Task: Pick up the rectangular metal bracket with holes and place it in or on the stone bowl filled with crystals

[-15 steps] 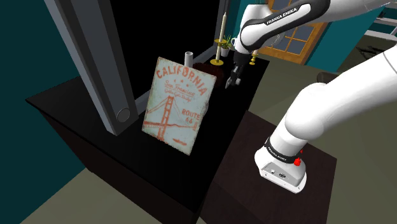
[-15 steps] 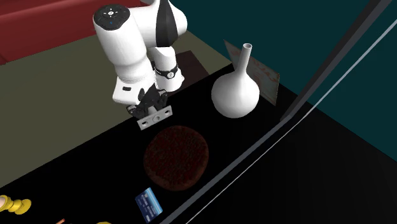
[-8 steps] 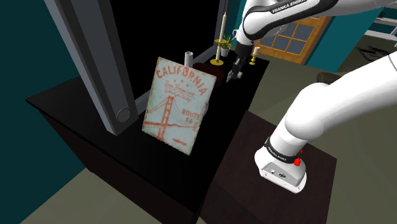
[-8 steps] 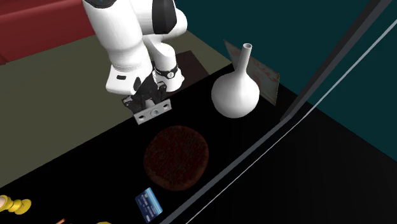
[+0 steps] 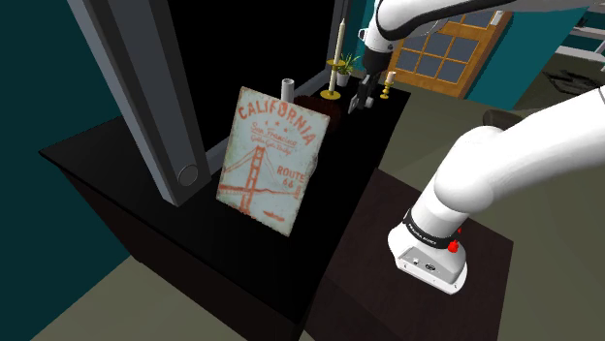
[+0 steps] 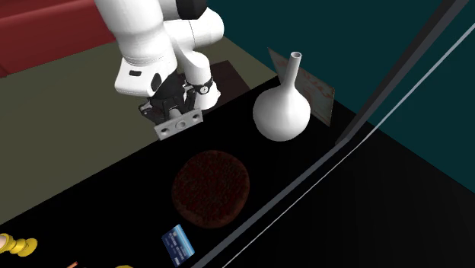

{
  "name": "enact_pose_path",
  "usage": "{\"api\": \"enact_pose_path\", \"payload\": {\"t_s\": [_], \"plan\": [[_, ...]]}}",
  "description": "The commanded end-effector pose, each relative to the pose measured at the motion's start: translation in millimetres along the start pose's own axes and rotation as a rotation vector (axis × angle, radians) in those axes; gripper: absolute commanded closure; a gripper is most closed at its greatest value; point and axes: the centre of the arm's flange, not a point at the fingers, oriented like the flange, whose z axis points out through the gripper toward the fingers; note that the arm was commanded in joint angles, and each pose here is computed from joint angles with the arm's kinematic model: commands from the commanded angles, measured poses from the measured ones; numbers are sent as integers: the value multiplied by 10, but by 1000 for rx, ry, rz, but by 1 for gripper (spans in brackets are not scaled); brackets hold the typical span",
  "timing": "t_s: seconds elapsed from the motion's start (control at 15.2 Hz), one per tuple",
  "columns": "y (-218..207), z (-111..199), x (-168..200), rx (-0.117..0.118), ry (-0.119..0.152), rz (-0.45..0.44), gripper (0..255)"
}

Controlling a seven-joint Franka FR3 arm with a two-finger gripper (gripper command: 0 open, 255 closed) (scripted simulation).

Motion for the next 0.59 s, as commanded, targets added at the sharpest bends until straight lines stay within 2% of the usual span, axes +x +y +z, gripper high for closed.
{"api": "enact_pose_path", "payload": {"t_s": [0.0, 0.26, 0.53], "plan": [[1, -103, 6, 0, 0, 0, 255], [-1, -271, 7, 0, 0, 0, 255], [6, -254, 536, 0, 0, 0, 255]]}}
